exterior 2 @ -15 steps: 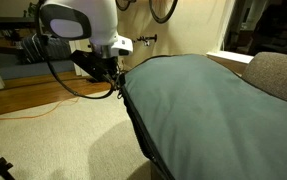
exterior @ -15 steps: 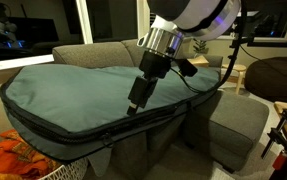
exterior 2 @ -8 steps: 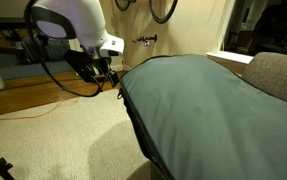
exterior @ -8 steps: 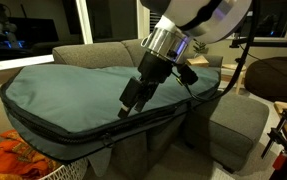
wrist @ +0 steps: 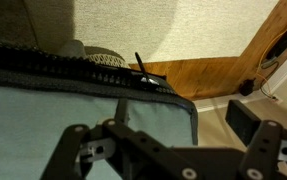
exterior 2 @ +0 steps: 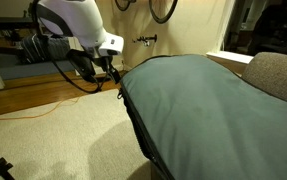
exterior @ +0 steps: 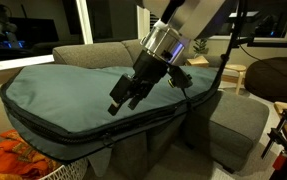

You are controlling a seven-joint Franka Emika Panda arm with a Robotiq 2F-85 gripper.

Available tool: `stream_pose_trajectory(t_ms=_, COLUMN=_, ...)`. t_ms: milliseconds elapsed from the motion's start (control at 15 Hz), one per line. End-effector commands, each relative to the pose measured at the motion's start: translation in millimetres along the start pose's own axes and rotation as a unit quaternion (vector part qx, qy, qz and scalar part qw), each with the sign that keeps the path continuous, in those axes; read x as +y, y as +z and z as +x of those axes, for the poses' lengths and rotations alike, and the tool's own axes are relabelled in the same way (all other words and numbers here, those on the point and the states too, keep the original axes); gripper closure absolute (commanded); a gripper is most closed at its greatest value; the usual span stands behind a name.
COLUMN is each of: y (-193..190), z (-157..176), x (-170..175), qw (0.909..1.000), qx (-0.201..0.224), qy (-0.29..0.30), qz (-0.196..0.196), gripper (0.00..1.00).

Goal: Close the zip

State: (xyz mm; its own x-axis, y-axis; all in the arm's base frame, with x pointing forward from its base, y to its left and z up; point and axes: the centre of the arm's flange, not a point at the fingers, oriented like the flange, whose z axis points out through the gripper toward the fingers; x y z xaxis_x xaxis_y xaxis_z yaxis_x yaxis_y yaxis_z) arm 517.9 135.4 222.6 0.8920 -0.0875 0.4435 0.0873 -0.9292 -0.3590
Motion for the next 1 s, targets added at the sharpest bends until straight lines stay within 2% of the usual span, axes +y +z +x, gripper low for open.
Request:
stream_pose_trajectory(t_ms=0, y=21.9, z=-14.9, x=18.8, qw=0.9995, qx=0.03, qy=0.012, qz=-0.003, gripper=0.0)
stream_pose_trajectory(t_ms=467, y=34.3, z=-21.6, x=34.9, qw=0.9986, qx=0.037, qy=0.038, qz=-0.007, gripper=0.0)
stream_pose_trajectory(t_ms=733, y=37.5, z=-33.8, x=37.0, qw=0.9986, qx=0.028, qy=0.043, qz=-0.013, gripper=0.0)
stream_pose_trajectory(t_ms=800, y=28.4, z=-9.7, x=39.1, qw=0.9984, qx=0.021, qy=0.051, qz=-0.012, gripper=0.0)
stream_pose_trajectory(t_ms=933, y=31.6, z=-14.5, x=38.3, qw=0.9985, qx=0.018, qy=0.05, qz=-0.014, gripper=0.0)
